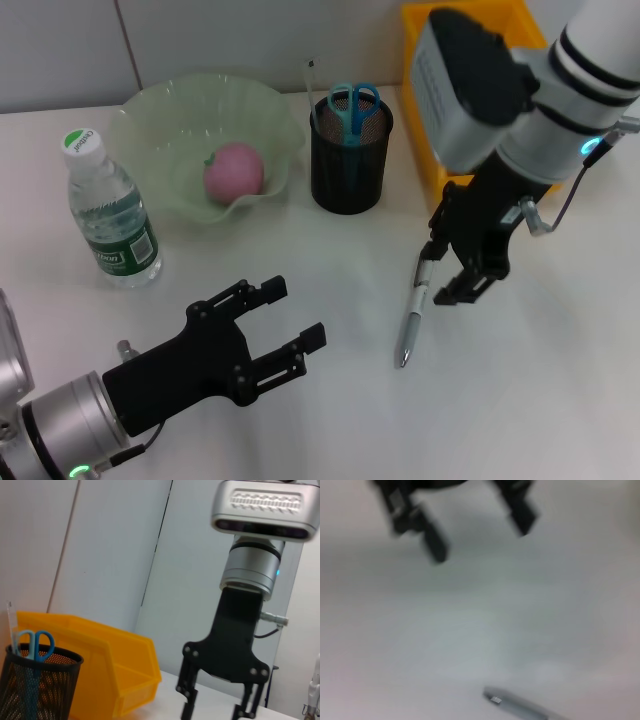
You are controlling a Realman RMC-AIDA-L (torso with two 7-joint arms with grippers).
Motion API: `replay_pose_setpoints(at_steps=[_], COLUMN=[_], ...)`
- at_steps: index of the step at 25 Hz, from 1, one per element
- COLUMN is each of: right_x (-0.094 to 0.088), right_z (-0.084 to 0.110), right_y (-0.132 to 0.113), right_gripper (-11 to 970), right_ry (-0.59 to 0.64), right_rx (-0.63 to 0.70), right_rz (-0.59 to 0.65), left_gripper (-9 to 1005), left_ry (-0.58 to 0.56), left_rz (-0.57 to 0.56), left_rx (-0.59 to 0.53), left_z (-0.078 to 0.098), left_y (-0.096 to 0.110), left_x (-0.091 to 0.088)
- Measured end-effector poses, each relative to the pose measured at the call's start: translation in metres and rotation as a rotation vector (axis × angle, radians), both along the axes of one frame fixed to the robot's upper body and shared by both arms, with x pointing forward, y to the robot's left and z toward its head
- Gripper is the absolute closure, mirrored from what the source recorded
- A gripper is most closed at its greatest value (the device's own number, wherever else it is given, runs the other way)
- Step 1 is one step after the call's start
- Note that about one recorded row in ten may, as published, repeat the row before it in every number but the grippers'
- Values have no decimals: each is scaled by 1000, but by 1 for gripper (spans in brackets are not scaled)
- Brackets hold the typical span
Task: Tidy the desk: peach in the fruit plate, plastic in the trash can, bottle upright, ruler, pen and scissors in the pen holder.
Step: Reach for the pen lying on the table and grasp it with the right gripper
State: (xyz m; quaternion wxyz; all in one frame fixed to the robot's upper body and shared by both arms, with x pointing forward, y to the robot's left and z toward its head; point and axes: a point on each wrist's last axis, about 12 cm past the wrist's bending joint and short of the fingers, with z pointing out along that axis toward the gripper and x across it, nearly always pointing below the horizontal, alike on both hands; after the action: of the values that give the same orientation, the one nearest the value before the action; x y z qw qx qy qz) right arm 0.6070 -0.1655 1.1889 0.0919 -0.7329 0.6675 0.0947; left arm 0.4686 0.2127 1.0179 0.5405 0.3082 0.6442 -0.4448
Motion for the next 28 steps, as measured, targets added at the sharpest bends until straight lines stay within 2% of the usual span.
replay_pose_setpoints(at_steps=[1, 3, 4, 10, 20, 28], right_x=[0, -5, -5, -11, -9, -14], right_z=[0, -5, -5, -16, -22, -31], right_y=[0, 3, 3, 13, 32, 46], right_gripper=[411, 411, 412, 413, 416, 417], right_ry=[0, -10, -10, -68, -205, -222], right_rx=[0, -48, -48, -181, -245, -245], right_rz=[0, 119, 119, 339, 567, 688], left_gripper=[242, 242, 242, 242, 242, 242], left_ry=[2, 8, 8, 20, 11, 18], left_rz=[2, 8, 8, 42, 83, 82], left_rx=[0, 1, 1, -3, -25, -5], left_z=[0, -2, -2, -5, -3, -6], left_y=[0, 2, 2, 3, 0, 1], left_x=[-1, -3, -3, -5, -4, -5])
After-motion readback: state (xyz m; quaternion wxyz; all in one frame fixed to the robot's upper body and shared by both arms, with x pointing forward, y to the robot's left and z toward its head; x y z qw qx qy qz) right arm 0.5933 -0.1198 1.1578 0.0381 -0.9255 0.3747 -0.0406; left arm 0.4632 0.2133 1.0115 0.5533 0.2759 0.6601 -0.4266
